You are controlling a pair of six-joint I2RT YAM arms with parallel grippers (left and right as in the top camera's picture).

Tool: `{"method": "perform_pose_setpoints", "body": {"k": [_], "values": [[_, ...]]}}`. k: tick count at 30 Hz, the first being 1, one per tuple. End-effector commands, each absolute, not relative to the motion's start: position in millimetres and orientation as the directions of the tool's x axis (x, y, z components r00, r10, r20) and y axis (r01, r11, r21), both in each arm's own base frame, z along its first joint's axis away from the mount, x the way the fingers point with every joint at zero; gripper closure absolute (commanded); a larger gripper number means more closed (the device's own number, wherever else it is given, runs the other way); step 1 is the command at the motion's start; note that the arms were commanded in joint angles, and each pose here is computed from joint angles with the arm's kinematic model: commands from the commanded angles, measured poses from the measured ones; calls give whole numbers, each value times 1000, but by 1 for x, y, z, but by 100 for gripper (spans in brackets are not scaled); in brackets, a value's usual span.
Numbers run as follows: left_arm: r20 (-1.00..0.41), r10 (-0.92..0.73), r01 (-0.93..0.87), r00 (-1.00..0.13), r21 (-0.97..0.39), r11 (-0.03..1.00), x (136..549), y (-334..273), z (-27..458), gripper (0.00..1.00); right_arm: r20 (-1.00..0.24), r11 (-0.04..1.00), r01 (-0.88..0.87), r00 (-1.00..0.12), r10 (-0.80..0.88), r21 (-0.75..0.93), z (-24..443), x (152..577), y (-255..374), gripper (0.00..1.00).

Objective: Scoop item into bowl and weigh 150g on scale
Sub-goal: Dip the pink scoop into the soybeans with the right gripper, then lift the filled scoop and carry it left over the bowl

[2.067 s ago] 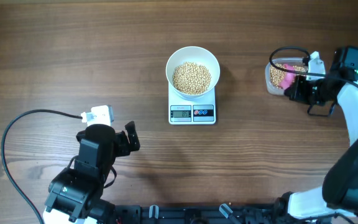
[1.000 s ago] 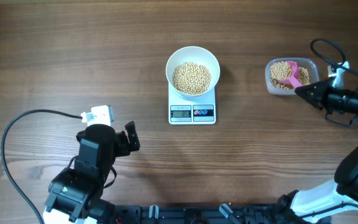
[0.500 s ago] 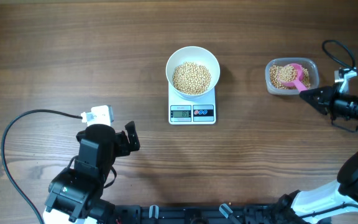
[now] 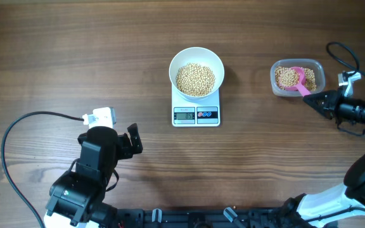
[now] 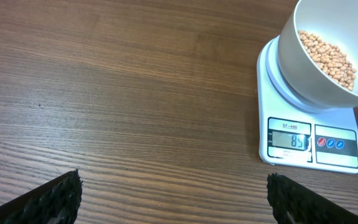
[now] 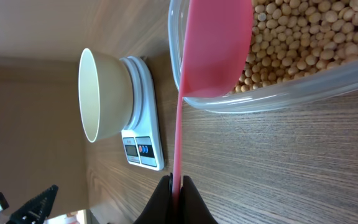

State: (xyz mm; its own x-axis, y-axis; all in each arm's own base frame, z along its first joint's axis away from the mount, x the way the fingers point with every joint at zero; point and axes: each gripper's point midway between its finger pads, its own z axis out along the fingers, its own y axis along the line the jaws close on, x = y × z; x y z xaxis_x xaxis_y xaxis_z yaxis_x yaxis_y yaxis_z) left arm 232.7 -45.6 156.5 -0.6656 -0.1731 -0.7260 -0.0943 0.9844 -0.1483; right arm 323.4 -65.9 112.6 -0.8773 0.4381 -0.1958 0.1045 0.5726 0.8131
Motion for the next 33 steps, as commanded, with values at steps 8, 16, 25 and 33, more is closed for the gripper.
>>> {"method": "perform_pose_setpoints", "body": {"k": [8, 16, 25, 33], "values": [[-727, -165, -103, -667, -129, 986, 232, -42, 154, 0, -228, 483, 30, -855, 466, 875, 125, 333, -60, 96], [-727, -164, -102, -667, -129, 986, 232, -42, 154, 0, -212, 347, -25, -831, 514, 938, 151, 337, -51, 96], [-727, -164, -102, -667, -129, 986, 232, -42, 154, 0, -168, 206, -72, -849, 501, 976, 176, 341, -21, 96], [-727, -164, -102, -667, -129, 986, 233, -42, 154, 0, -122, 105, -91, -933, 339, 990, 188, 342, 52, 96]]}}
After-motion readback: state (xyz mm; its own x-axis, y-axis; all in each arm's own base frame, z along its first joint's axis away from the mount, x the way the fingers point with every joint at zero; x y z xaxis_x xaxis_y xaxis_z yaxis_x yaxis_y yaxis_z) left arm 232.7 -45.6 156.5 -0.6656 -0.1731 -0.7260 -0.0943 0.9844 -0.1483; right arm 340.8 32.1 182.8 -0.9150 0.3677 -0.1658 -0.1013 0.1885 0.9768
